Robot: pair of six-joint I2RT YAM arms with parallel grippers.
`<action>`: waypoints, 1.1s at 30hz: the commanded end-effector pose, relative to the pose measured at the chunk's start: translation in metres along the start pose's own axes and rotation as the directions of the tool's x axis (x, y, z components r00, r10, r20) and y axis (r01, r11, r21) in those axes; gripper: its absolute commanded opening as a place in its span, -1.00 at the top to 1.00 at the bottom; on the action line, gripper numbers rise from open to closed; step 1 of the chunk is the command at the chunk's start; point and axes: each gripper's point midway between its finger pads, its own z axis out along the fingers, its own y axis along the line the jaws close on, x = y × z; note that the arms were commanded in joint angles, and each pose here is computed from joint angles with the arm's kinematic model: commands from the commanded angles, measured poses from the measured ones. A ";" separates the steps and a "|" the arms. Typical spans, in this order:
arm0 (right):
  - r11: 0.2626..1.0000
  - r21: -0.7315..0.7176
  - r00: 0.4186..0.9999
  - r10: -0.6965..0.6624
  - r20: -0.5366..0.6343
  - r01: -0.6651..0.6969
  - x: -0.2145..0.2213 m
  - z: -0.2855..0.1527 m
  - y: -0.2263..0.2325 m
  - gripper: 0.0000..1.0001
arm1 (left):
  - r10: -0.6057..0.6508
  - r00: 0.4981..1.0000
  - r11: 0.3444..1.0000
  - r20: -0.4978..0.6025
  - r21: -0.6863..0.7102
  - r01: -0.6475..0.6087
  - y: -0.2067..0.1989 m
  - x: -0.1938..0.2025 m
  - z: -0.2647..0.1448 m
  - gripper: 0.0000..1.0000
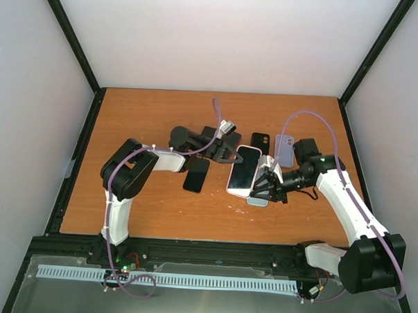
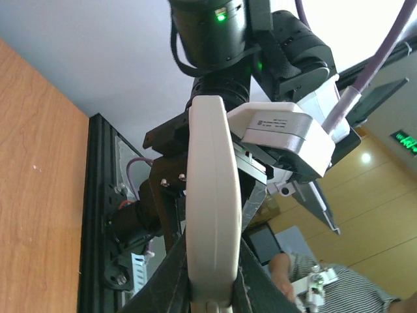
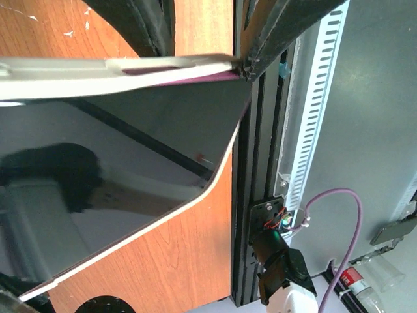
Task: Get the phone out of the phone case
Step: Pick up the phone at the center of the board, then remove the phone case from the phone.
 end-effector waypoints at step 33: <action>0.997 0.043 0.998 -0.064 0.009 0.064 -0.006 -0.003 -0.003 0.09 | 0.309 0.947 0.946 0.089 -0.136 -0.296 -0.051 -0.051 -0.011 0.99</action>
